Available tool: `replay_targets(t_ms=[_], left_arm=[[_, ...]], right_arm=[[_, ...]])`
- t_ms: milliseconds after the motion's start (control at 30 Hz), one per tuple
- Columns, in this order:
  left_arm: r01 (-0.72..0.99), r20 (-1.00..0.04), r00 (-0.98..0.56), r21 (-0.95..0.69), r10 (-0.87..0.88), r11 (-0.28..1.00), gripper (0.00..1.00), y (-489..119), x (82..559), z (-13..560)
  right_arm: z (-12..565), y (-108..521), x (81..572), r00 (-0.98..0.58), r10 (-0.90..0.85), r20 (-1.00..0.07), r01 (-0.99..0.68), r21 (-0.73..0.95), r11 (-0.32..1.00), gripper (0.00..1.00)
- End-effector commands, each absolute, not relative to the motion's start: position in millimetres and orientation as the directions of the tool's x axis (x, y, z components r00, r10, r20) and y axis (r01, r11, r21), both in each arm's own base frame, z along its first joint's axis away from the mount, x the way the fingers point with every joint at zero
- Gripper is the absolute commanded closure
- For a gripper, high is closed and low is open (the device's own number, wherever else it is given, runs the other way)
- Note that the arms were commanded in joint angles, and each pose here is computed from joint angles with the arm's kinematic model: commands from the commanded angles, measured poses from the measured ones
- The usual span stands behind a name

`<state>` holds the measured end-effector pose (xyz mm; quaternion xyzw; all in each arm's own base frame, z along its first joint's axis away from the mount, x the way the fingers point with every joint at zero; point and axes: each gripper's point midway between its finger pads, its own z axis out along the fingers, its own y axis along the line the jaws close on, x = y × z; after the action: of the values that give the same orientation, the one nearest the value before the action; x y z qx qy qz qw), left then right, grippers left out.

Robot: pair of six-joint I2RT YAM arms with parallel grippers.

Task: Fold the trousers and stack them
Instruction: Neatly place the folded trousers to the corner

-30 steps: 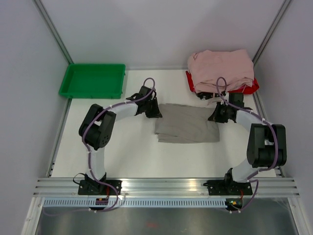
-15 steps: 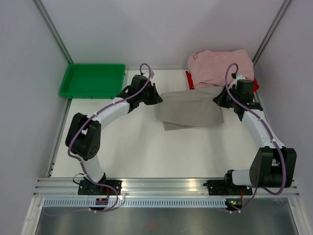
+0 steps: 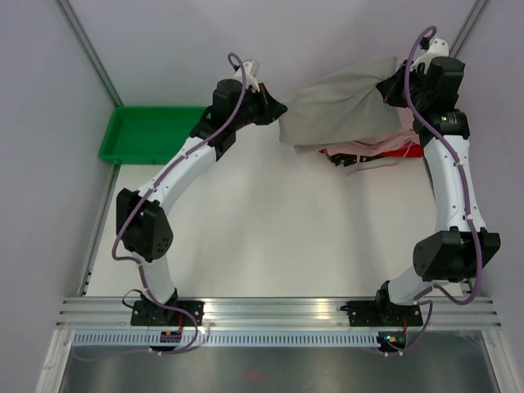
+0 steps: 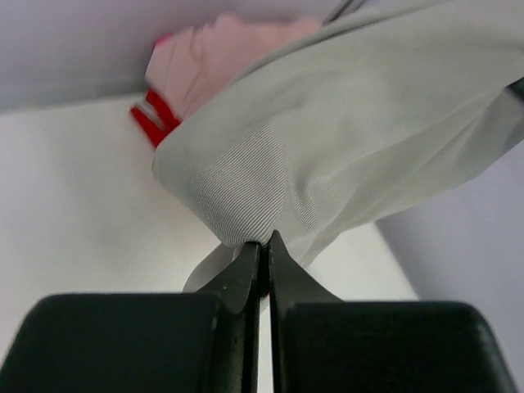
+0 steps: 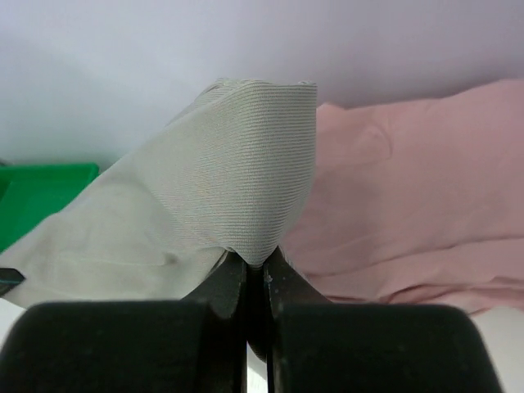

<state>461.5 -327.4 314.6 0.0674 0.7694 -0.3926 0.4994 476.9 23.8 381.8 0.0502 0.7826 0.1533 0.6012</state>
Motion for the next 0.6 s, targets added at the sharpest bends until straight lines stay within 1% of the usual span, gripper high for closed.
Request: replay_targets(t_ms=[0,67,100,167,200,233,300,333,367,433,467,500,567], left_arm=[[0.555,-0.82,-0.41,-0.572,-0.4,0.604,0.98,-353.5,500.8,358.2],[0.578,-0.807,-0.397,-0.59,-0.438,0.564,0.98,-372.5,515.7,364.5],[0.58,-0.787,-0.401,-0.614,-0.469,0.535,0.98,-387.5,533.4,363.6],[0.584,-0.766,-0.413,-0.637,-0.492,0.503,0.98,-408.5,544.8,359.3],[0.597,-0.751,-0.373,-0.644,-0.545,0.478,0.98,-412.6,550.4,383.1],[0.585,-0.74,-0.383,-0.658,-0.553,0.474,0.98,-428.7,561.8,356.5],[0.592,-0.708,-0.339,-0.672,-0.62,0.444,0.98,-440.2,567.6,365.2],[0.578,-0.703,-0.331,-0.678,-0.629,0.454,0.98,-448.4,575.7,344.1],[0.585,-0.692,-0.291,-0.675,-0.661,0.449,0.98,-450.7,579.3,345.7],[0.554,-0.646,-0.249,-0.706,-0.721,0.441,0.98,-456.1,585.8,340.3],[0.537,-0.628,-0.25,-0.723,-0.737,0.435,0.98,-461.3,593.6,317.9],[0.52,-0.584,-0.238,-0.751,-0.776,0.406,0.98,-461.0,596.4,322.5],[0.477,-0.547,-0.226,-0.784,-0.806,0.398,0.98,-459.1,606.8,301.4]], right_arm=[[388.6,-15.4,502.0,-0.243,0.258,-0.935,-0.03,0.273,0.962,1.0],[370.7,-29.0,520.3,-0.277,0.268,-0.923,-0.023,0.285,0.958,1.0],[379.2,-43.4,524.1,-0.259,0.269,-0.928,-0.011,0.281,0.96,1.0],[356.1,-57.5,542.1,-0.306,0.275,-0.912,0.003,0.288,0.958,1.0],[364.7,-68.5,546.6,-0.283,0.265,-0.922,-0.003,0.277,0.961,1.0],[348.5,-74.7,557.7,-0.306,0.267,-0.914,0.0,0.281,0.96,1.0],[342.0,-89.6,572.0,-0.291,0.269,-0.918,-0.008,0.283,0.959,1.0],[339.5,-95.0,577.4,-0.281,0.268,-0.921,-0.007,0.282,0.959,1.0],[338.6,-102.6,582.0,-0.269,0.27,-0.924,-0.001,0.281,0.96,1.0],[331.1,-121.4,593.9,-0.27,0.285,-0.92,0.014,0.292,0.956,1.0],[324.7,-127.6,596.8,-0.284,0.293,-0.913,0.021,0.3,0.954,1.0],[324.9,-140.0,603.0,-0.273,0.297,-0.915,0.019,0.304,0.952,1.0],[327.6,-157.0,606.2,-0.249,0.296,-0.922,0.033,0.297,0.954,1.0]])
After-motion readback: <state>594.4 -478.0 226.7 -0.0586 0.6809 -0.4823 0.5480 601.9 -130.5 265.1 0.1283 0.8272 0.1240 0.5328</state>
